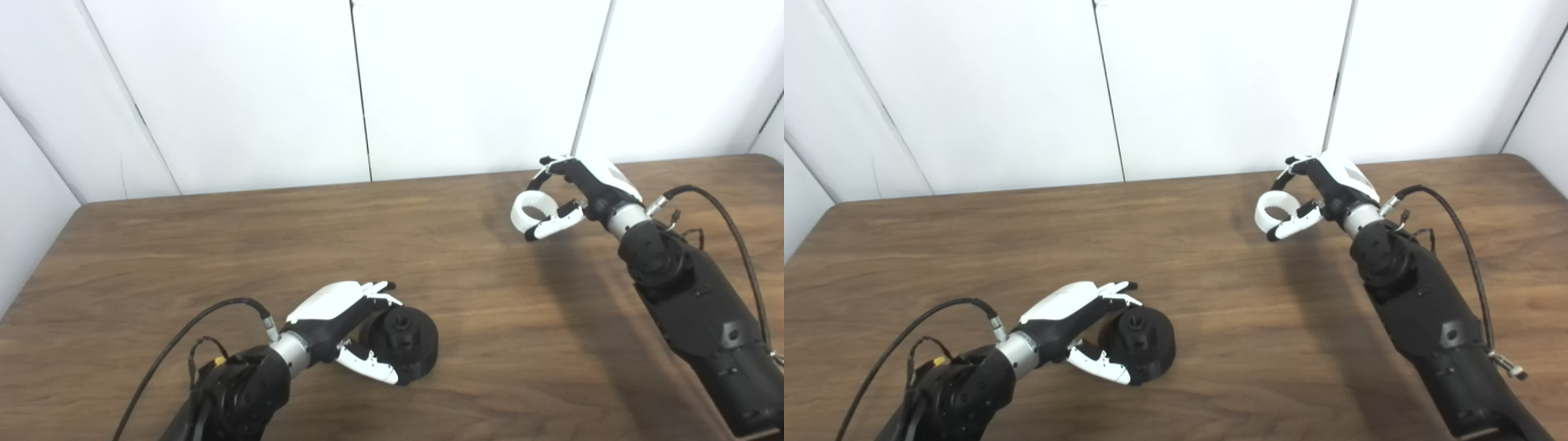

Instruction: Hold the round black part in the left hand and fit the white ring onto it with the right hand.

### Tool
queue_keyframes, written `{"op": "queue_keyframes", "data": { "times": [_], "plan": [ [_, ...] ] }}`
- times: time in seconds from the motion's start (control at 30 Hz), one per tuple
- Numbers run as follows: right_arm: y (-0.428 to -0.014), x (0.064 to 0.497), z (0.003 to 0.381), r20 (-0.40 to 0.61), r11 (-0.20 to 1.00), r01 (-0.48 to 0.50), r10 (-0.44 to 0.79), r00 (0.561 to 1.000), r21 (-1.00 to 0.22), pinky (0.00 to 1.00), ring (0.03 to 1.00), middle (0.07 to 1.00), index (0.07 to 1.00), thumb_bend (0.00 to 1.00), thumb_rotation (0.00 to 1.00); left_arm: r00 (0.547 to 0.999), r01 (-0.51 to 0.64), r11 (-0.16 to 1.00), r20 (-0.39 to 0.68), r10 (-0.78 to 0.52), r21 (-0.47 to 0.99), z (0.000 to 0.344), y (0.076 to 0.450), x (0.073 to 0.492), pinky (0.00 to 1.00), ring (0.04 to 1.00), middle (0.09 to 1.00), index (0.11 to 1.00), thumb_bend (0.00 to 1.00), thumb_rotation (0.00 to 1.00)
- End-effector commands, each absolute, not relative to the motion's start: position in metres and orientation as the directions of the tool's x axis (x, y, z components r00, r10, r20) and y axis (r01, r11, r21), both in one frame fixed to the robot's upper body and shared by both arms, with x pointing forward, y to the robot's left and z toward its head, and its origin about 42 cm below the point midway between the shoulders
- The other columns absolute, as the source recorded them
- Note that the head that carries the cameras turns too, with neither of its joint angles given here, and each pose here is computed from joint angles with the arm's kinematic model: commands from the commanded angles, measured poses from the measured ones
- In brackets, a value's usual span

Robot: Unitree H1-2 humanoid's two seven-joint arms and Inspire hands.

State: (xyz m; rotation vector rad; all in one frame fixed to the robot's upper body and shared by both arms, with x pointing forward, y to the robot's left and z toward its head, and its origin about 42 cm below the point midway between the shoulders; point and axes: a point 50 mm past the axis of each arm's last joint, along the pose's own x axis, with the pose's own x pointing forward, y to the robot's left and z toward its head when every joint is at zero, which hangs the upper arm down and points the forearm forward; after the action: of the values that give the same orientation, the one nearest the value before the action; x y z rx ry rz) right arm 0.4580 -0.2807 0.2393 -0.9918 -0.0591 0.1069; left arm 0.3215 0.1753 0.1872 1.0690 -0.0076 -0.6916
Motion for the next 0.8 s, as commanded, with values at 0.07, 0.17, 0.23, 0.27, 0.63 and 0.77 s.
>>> {"op": "queue_keyframes", "data": {
  "times": [0.07, 0.17, 0.23, 0.27, 0.63, 0.77],
  "plan": [
    [-0.277, 0.459, 0.276, 0.090, 0.547, -0.002, 0.142, 0.986, -0.837, 0.86, 0.955, 0.896, 0.491, 0.52, 0.14, 0.782, 0.519, 0.286, -0.313, -0.538, 0.805, 0.190, 0.171, 0.322, 0.96, 1.000, 1.000, 0.788, 0.97, 0.44],
    [-0.273, 0.453, 0.282, 0.099, 0.539, -0.002, 0.159, 0.982, -0.842, 0.86, 0.949, 0.893, 0.491, 0.52, 0.14, 0.783, 0.520, 0.291, -0.311, -0.539, 0.803, 0.190, 0.171, 0.322, 0.97, 1.000, 1.000, 0.787, 0.96, 0.43],
    [-0.270, 0.449, 0.286, 0.107, 0.535, -0.003, 0.175, 0.979, -0.845, 0.86, 0.949, 0.892, 0.491, 0.52, 0.14, 0.783, 0.523, 0.294, -0.315, -0.536, 0.800, 0.189, 0.171, 0.323, 0.98, 1.000, 1.000, 0.790, 0.96, 0.43],
    [-0.268, 0.446, 0.288, 0.112, 0.531, -0.004, 0.186, 0.976, -0.847, 0.86, 0.948, 0.890, 0.491, 0.52, 0.14, 0.783, 0.524, 0.295, -0.316, -0.536, 0.799, 0.189, 0.171, 0.323, 0.98, 1.000, 1.000, 0.790, 0.96, 0.42],
    [-0.242, 0.414, 0.305, 0.136, 0.511, -0.045, 0.313, 0.940, -0.859, 0.88, 0.949, 0.893, 0.490, 0.52, 0.14, 0.785, 0.520, 0.292, -0.314, -0.534, 0.803, 0.189, 0.170, 0.324, 0.97, 1.000, 1.000, 0.790, 0.96, 0.43],
    [-0.233, 0.401, 0.309, 0.134, 0.495, -0.067, 0.361, 0.923, -0.867, 0.87, 0.948, 0.888, 0.490, 0.53, 0.14, 0.786, 0.521, 0.292, -0.317, -0.531, 0.802, 0.189, 0.170, 0.325, 0.97, 1.000, 1.000, 0.789, 0.96, 0.43]
  ]
}}
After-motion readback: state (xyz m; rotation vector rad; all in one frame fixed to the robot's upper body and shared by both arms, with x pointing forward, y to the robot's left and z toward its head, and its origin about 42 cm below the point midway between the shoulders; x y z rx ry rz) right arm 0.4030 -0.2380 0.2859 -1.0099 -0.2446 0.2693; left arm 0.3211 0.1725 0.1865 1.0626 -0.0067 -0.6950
